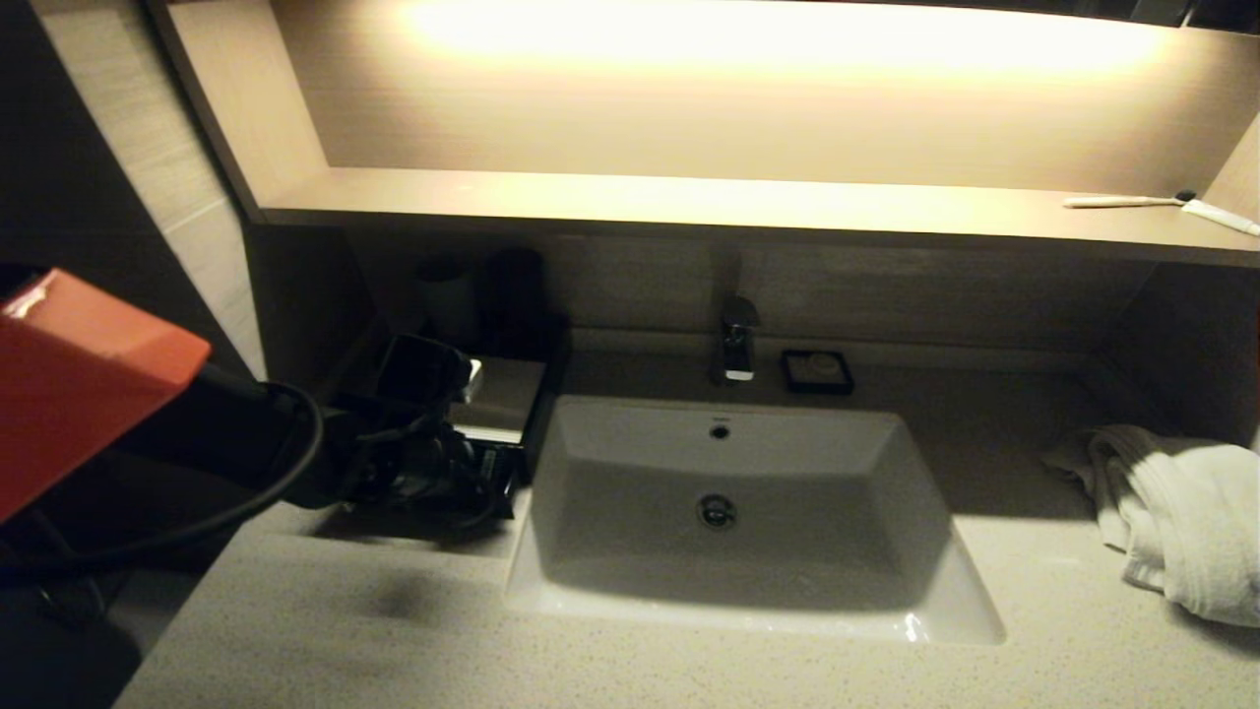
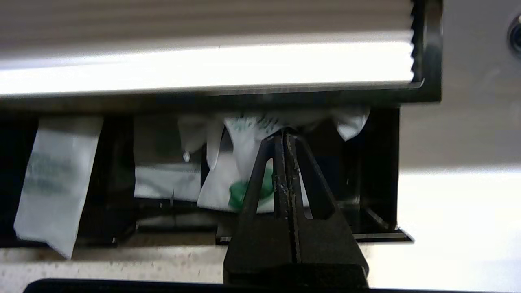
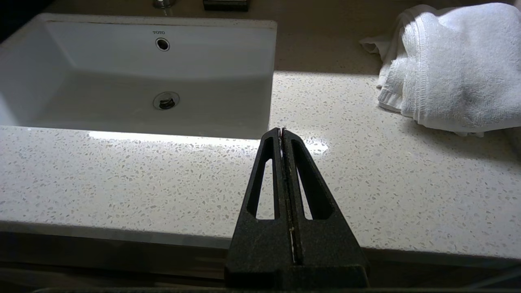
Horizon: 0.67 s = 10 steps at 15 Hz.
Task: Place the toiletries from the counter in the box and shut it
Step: Close the drawer
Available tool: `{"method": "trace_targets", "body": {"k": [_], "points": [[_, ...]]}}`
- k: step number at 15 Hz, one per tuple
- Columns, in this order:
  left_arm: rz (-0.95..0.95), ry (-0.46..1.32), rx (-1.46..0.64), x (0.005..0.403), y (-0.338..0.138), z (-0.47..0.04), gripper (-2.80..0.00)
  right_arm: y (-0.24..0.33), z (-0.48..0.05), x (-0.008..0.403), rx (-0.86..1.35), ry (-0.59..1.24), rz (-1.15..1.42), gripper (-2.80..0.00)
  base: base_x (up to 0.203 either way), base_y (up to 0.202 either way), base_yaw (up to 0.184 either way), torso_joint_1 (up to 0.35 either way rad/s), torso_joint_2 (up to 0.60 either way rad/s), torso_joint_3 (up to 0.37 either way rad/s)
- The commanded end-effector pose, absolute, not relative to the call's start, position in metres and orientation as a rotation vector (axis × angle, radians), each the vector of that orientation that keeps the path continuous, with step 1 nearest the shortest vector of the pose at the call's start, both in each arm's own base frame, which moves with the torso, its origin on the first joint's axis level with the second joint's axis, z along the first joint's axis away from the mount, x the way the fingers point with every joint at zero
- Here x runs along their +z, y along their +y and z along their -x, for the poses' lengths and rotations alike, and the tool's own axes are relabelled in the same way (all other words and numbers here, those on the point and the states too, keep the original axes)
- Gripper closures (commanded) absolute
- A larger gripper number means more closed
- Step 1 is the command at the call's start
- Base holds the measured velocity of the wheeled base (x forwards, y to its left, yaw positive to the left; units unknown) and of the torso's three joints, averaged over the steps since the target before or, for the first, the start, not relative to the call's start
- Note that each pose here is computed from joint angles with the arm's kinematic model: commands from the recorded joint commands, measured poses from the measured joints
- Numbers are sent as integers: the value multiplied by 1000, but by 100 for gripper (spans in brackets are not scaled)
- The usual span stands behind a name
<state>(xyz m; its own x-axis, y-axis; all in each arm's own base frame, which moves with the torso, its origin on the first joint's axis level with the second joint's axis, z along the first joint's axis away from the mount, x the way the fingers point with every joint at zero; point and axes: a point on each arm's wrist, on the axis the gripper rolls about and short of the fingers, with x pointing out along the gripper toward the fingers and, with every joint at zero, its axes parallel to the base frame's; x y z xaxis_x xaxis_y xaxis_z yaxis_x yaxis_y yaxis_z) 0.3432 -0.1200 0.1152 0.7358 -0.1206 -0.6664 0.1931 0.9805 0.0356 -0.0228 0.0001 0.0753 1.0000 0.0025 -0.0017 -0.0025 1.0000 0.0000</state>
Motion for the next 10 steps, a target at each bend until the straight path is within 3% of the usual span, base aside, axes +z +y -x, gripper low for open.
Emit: {"method": "trace_targets", "body": {"k": [1,10], "points": [[-104,721,-172,115,-121,-344,0,0,23,75,3,2,0,0,0,0,0,0,0,0],[-94,649,-159,149,-110,-320,0,0,23,75,3,2,0,0,0,0,0,0,0,0]]}}
